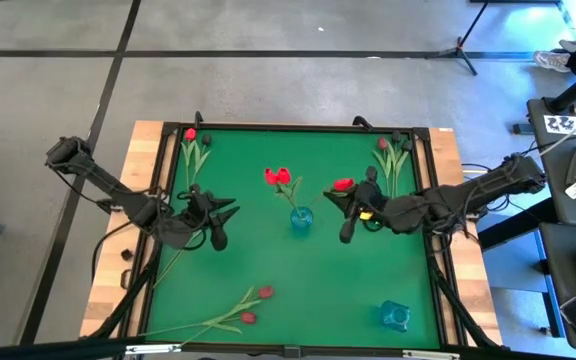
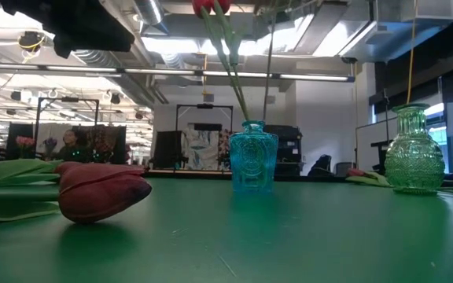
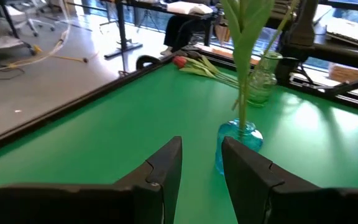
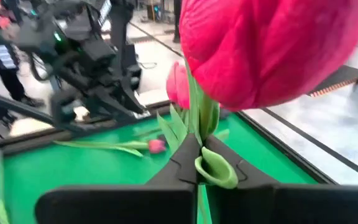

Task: Sort flowers into vase by color
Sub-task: Put the red flower in the top blue vase

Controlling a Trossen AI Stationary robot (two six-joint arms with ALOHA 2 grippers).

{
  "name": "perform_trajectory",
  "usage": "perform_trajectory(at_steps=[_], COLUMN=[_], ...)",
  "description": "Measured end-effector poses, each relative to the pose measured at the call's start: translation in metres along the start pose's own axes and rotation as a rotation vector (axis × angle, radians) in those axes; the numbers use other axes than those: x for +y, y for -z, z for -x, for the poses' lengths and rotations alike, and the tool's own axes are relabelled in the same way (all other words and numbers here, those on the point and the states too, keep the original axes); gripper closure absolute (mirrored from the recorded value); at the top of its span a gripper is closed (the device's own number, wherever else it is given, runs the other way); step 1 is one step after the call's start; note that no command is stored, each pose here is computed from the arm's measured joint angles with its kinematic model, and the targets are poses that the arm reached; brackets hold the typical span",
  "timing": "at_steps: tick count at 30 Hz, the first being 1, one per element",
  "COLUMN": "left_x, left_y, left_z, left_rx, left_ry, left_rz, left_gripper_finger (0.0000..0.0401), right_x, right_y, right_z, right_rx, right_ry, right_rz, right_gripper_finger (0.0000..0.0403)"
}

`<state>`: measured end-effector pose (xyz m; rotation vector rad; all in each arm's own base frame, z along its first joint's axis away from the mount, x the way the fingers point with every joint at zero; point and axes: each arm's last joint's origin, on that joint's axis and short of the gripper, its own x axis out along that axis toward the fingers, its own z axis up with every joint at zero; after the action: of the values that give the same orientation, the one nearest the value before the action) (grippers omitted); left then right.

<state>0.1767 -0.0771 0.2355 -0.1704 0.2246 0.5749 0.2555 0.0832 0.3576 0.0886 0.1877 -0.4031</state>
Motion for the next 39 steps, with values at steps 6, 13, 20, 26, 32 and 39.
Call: perform_trajectory(at_steps=[6,13,20,26,32,39], left_x=[-0.001,-0.001,-0.001,0.002,0.013,0.050], left_y=[0.000,0.000,0.000,-0.001,-0.005,-0.010], left_z=[0.001,0.001,0.001,-0.003,-0.018,-0.045], left_rx=[0.004,0.002,0.002,-0.003,0.018,0.150], left_ry=[0.014,0.016,0.016,-0.023,-0.072,-0.176], left_rz=[0.001,0.008,0.013,0.077,0.121,0.127], left_gripper_finger=[0.0290,0.0290,0.0290,0.0289,0.0269,0.0230], right_x=[0.004,0.004,-0.001,-0.009,-0.019,-0.021], right_y=[0.007,-0.002,0.009,0.017,0.021,0.002], right_z=[-0.008,-0.006,-0.025,-0.043,-0.046,-0.036], right_rx=[0.026,-0.027,0.066,0.120,0.166,0.214], right_ry=[-0.005,-0.029,-0.068,-0.029,0.014,0.013], right_rz=[-0.020,-0.063,-0.115,-0.115,-0.091,0.006], right_gripper_finger=[0.0393,0.0393,0.0393,0.0390,0.0323,0.0196])
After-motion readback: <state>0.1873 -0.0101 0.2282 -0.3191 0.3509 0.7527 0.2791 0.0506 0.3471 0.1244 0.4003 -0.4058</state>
